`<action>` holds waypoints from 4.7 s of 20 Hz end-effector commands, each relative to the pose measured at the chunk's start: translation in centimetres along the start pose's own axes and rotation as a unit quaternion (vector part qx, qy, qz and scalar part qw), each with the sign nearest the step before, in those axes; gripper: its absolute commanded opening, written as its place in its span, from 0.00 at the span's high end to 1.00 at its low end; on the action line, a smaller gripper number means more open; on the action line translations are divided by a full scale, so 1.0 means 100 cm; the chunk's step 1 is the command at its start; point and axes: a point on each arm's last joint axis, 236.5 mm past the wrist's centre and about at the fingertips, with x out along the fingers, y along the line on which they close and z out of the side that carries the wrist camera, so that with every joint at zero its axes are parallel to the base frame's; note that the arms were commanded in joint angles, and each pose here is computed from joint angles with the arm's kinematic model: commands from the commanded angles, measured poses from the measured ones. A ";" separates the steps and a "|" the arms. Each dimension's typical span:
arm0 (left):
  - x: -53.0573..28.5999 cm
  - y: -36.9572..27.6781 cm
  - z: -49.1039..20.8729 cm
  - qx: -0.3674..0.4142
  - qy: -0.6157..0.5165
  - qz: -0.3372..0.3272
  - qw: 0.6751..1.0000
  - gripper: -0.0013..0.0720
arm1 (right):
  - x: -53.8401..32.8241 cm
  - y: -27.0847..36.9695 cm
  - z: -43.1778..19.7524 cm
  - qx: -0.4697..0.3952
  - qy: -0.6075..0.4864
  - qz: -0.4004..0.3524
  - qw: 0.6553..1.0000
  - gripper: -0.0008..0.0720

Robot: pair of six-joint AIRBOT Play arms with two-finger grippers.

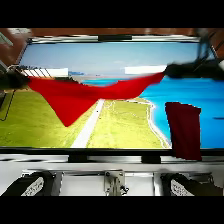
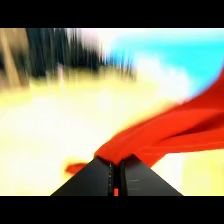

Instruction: Fold the shirts.

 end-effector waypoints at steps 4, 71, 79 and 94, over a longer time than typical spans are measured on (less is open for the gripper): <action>-0.307 -0.082 0.164 0.048 -0.422 -0.006 0.905 0.94 | -0.283 0.115 0.134 -0.147 -0.354 -0.078 0.920 0.91; 0.094 0.023 -0.405 -0.321 0.465 -0.075 0.821 0.66 | 0.034 -0.129 -0.180 0.239 0.354 -0.050 0.903 0.30; 0.087 0.017 -0.389 -0.297 0.472 -0.106 0.823 0.94 | 0.061 -0.124 -0.281 0.319 0.412 -0.044 0.852 0.30; 0.081 0.020 -0.354 -0.248 0.431 -0.116 0.860 0.94 | 0.115 -0.090 -0.337 0.295 0.438 -0.022 0.849 0.42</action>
